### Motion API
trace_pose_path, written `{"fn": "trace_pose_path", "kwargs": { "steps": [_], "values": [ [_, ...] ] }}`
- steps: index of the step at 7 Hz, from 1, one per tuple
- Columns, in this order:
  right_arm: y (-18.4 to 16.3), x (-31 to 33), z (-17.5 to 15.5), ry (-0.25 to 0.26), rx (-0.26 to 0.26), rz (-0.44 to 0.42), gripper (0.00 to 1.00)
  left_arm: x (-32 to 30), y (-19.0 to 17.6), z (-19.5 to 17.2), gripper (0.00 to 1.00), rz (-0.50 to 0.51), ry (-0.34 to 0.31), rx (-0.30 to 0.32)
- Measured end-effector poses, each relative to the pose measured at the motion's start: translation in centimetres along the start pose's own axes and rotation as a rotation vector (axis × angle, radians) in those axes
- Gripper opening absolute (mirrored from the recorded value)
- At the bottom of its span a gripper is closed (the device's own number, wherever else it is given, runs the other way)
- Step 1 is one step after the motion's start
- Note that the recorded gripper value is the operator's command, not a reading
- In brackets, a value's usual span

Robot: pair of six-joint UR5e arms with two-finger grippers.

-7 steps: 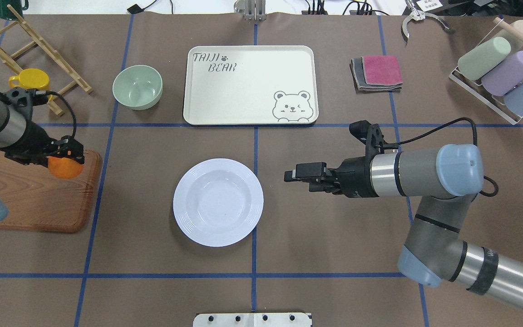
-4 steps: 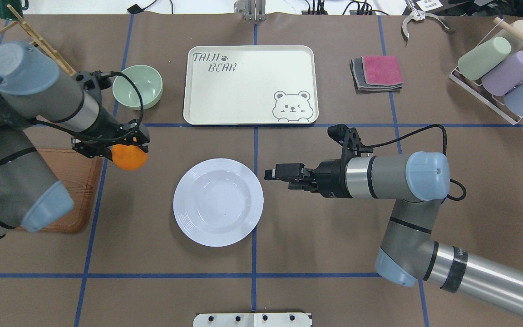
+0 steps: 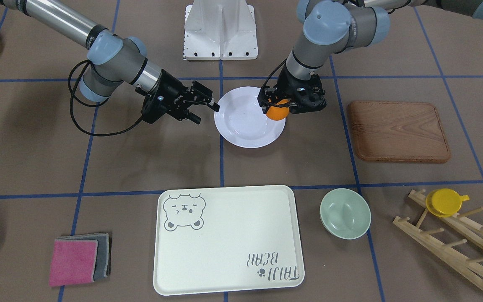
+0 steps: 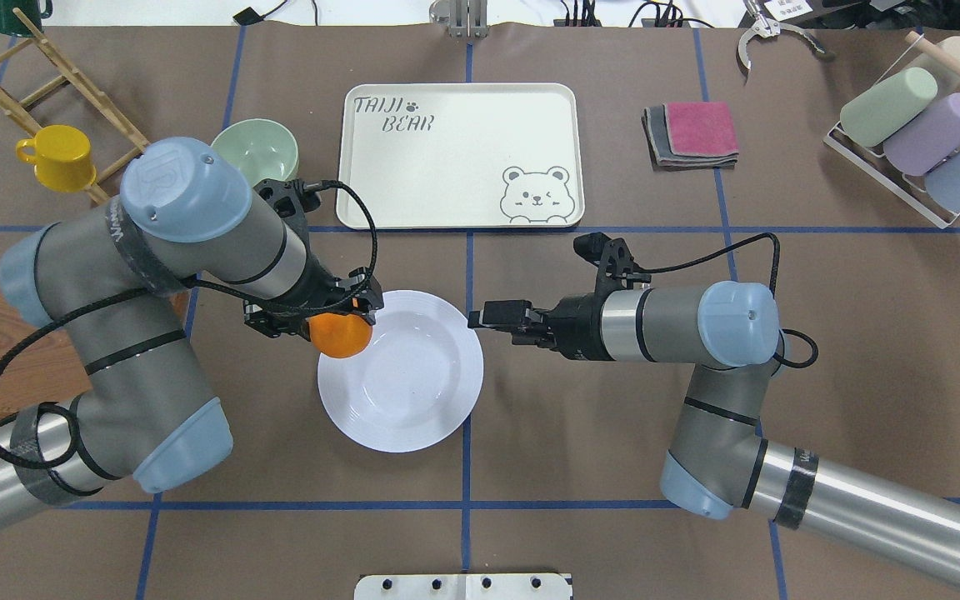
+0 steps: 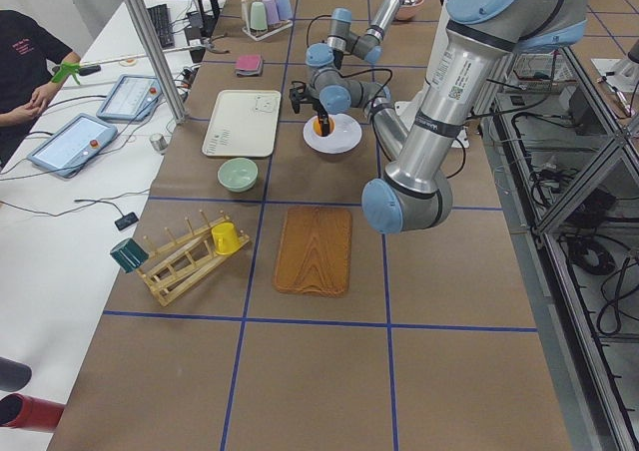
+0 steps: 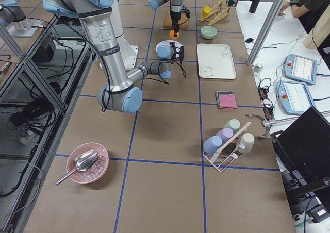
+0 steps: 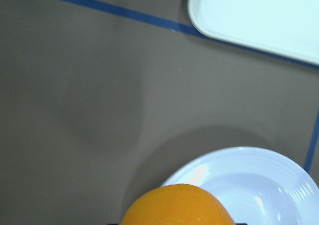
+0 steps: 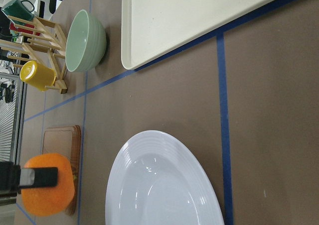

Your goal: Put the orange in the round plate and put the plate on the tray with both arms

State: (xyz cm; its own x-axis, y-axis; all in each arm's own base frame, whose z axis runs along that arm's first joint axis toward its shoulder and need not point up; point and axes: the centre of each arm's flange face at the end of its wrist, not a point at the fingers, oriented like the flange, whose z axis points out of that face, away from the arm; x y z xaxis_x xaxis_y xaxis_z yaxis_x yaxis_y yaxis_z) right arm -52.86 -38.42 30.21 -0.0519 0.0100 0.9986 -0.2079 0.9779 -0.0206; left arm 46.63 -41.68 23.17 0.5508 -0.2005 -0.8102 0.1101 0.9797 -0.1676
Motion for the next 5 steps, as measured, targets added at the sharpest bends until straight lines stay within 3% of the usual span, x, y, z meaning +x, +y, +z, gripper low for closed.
{"fn": "trace_pose_path", "kwargs": {
  "steps": [4, 5],
  "values": [
    [2.7, 0.2, 2.6, 0.013, -0.034, 0.005, 0.9, 1.1, 2.2, 1.5, 0.86, 0.013, -0.006, -0.003],
    [3.3, 0.2, 3.2, 0.015, -0.036, 0.006, 0.87, 1.1, 2.3, 1.6, 0.97, 0.013, -0.007, -0.004]
  ]
}}
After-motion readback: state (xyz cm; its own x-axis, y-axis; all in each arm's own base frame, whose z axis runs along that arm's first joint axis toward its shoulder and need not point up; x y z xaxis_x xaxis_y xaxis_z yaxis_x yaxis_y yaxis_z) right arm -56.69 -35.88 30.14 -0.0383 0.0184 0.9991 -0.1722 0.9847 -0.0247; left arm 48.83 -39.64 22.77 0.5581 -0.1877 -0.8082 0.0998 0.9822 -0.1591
